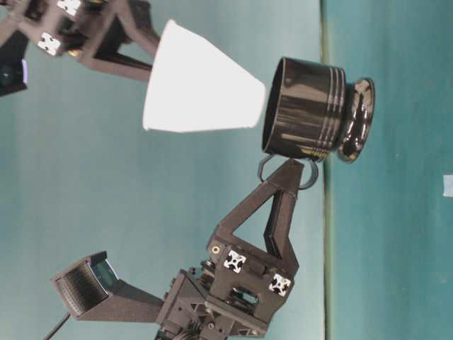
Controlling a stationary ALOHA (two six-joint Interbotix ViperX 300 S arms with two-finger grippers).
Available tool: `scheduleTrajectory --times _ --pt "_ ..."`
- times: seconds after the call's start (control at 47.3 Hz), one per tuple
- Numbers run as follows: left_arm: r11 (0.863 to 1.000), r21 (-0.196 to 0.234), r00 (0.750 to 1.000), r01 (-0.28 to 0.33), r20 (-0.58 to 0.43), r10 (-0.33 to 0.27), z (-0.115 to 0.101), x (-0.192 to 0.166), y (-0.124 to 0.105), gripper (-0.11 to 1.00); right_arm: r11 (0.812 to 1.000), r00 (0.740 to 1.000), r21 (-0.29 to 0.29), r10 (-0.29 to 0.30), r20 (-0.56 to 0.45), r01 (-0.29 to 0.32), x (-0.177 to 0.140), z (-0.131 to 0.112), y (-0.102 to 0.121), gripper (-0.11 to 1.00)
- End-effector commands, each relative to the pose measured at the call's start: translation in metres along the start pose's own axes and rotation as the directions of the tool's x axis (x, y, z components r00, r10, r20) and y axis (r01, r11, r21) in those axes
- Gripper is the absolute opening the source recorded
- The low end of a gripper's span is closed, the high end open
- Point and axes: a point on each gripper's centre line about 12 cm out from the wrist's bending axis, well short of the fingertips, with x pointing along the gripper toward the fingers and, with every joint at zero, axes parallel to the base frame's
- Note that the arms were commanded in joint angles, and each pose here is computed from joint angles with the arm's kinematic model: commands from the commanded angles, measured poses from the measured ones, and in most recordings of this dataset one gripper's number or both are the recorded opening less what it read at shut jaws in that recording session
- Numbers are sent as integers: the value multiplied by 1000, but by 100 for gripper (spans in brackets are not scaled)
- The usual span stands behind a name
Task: Holding the cup holder with the left arm, the right arm places the cup into the cup holder.
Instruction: 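Lift and tilt the black holder with left gripper toward the right, then insert the white cup into the tilted holder with the right gripper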
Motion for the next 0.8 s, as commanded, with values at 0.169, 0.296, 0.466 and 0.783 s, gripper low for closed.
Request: scheduleTrajectory --times 0.169,0.296,0.466,0.783 --pt "1000 7 999 8 54 -9 14 1 -3 22 1000 1000 13 6 20 -6 8 -4 0 3" --pt "1000 6 999 8 54 -8 14 1 -3 22 1000 1000 17 3 27 -4 14 -9 -2 3" --pt "1000 6 998 9 60 -10 15 1 -4 22 1000 999 20 -1 44 0 23 -13 -5 3" --pt "1000 6 996 9 90 -10 18 1 -4 22 1000 1000 25 -13 4 13 42 -19 -9 3"
